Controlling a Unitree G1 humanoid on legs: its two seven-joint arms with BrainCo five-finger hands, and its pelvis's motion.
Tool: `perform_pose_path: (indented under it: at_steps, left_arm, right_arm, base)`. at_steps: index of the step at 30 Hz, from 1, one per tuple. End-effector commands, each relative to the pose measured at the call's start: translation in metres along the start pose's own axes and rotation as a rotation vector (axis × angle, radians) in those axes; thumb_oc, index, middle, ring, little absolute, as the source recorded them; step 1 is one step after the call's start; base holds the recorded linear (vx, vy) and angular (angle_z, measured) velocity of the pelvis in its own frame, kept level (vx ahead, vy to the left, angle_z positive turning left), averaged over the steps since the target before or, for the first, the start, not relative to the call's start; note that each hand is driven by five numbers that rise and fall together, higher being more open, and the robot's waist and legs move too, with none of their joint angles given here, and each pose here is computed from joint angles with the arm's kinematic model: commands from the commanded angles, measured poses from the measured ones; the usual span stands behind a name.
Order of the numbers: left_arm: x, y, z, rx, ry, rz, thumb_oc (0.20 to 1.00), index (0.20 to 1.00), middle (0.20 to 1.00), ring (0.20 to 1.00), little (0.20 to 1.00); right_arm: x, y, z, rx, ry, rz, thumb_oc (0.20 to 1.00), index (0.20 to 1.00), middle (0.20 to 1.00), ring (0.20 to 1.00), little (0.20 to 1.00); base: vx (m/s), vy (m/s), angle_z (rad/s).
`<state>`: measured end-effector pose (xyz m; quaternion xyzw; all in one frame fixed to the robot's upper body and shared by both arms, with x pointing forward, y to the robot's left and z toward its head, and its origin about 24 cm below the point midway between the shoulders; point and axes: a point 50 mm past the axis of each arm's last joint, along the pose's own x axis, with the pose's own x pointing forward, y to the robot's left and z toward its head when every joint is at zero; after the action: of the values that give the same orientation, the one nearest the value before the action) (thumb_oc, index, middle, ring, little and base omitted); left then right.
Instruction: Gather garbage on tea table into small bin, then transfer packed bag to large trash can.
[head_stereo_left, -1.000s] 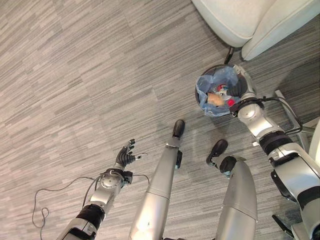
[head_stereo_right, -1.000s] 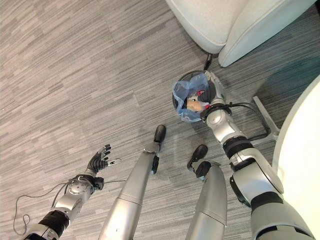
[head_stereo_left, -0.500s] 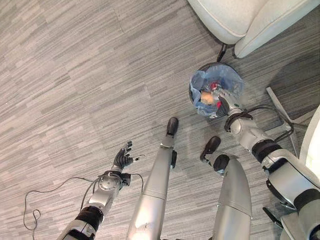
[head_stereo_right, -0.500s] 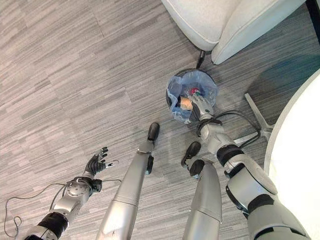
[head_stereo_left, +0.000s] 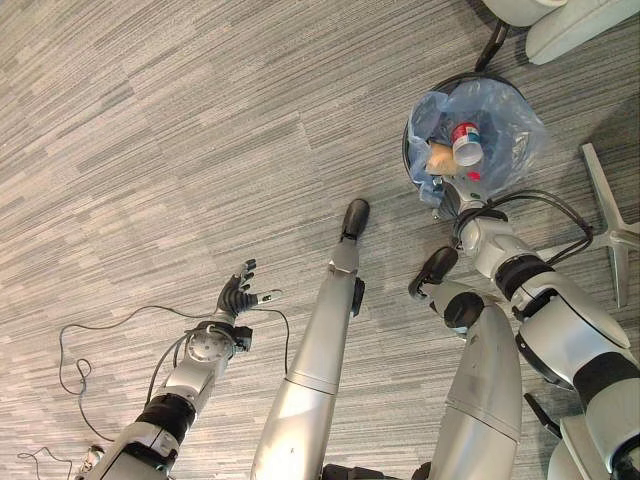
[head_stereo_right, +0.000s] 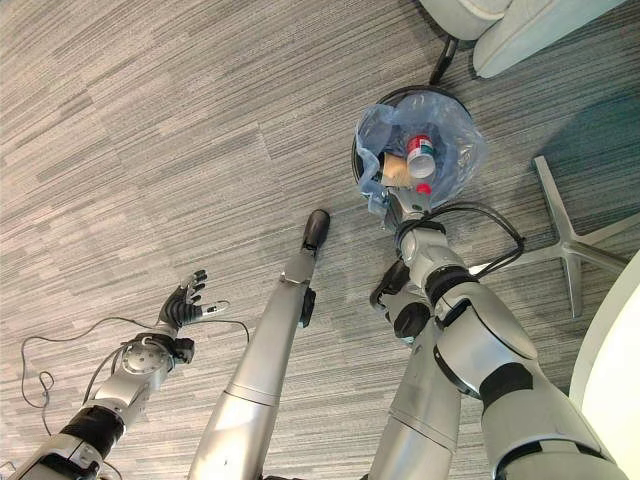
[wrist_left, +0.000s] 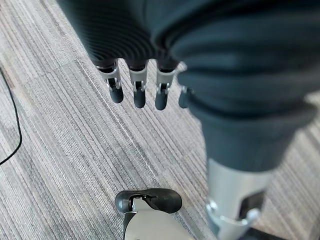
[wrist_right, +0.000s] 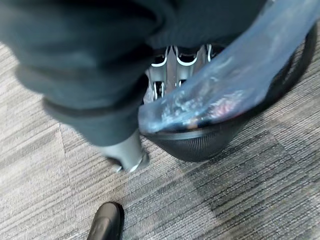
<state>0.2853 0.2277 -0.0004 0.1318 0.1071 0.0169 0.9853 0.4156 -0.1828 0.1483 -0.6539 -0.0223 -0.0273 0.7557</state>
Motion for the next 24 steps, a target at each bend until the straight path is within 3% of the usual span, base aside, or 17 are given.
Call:
perform_pose_path:
  at_steps: [1,9,15,20,24]
  left_arm:
    - [-0.006,-0.005,-0.014,0.002,0.040,-0.004,1.000,1.000,1.000,1.000,1.000]
    - [-0.006,-0.004,-0.014,-0.012,0.041,0.008,1.000,1.000,1.000,1.000,1.000]
    - [-0.010,-0.002,-0.022,-0.040,0.077,0.026,1.000,1.000,1.000,1.000,1.000]
    - [-0.014,0.002,-0.028,-0.040,0.098,0.041,1.000,1.000,1.000,1.000,1.000]
    - [-0.027,0.006,-0.044,-0.057,0.153,0.067,1.000,1.000,1.000,1.000,1.000]
  right_arm:
    - [-0.003,0.003,-0.009,0.007,0.003,0.005,0.200,0.200,0.200,0.200,0.200]
    - [-0.004,-0.008,-0.001,0.156,-0.038,-0.055,0.200,0.200,0.200,0.200,0.200]
    - [-0.027,-0.004,0.021,0.558,-0.178,-0.121,0.200,0.200,0.200,0.200,0.200]
    - [-0.042,-0.003,0.030,0.690,-0.257,-0.138,0.200,0.200,0.200,0.200,0.200]
    - [-0.070,0.007,0.044,0.913,-0.346,-0.122,0.200,0.200,0.200,0.200,0.200]
  base:
    - [0.00,0.000,0.00]
    - [-0.01,-0.006,-0.02]
    - [-0.06,-0.027,-0.05]
    - [-0.01,-0.019,0.01]
    - [0.04,-0.020,-0.16]
